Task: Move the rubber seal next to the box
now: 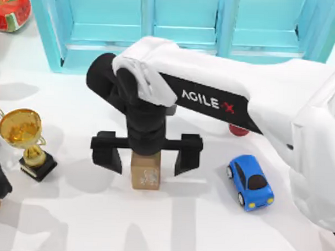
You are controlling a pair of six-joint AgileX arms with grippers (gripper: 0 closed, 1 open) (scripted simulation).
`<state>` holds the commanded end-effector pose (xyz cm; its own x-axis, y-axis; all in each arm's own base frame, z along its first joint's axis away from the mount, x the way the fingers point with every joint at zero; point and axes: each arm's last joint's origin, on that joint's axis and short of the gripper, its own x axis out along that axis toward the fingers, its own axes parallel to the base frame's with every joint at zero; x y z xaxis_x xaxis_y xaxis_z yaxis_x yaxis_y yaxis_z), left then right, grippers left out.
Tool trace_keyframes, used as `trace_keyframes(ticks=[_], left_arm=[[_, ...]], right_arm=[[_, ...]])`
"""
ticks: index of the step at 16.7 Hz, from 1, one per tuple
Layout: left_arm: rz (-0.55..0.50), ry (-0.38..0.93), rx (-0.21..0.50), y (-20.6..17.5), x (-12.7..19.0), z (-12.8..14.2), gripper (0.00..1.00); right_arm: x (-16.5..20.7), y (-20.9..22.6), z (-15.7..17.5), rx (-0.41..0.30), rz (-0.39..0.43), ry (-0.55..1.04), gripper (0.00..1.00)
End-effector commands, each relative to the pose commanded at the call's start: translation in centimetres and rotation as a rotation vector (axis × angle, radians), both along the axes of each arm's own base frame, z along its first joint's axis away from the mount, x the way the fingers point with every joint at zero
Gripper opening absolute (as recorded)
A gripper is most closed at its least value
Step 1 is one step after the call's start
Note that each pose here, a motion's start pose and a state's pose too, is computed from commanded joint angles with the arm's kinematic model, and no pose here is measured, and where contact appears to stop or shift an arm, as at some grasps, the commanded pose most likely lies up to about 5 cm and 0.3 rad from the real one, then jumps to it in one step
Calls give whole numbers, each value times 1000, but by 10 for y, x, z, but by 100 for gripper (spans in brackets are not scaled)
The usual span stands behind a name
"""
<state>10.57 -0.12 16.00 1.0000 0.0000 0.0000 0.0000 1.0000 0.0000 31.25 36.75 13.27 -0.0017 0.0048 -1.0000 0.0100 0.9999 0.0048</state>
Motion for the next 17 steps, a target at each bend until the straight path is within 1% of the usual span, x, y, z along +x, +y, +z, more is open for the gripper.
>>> trace_keyframes(ticks=[4, 17], left_arm=[[0, 0, 0, 0, 0, 0, 100], [0, 0, 0, 0, 0, 0, 100]], right_arm=[[0, 0, -1, 0, 0, 0, 100], [0, 0, -1, 0, 0, 0, 2]])
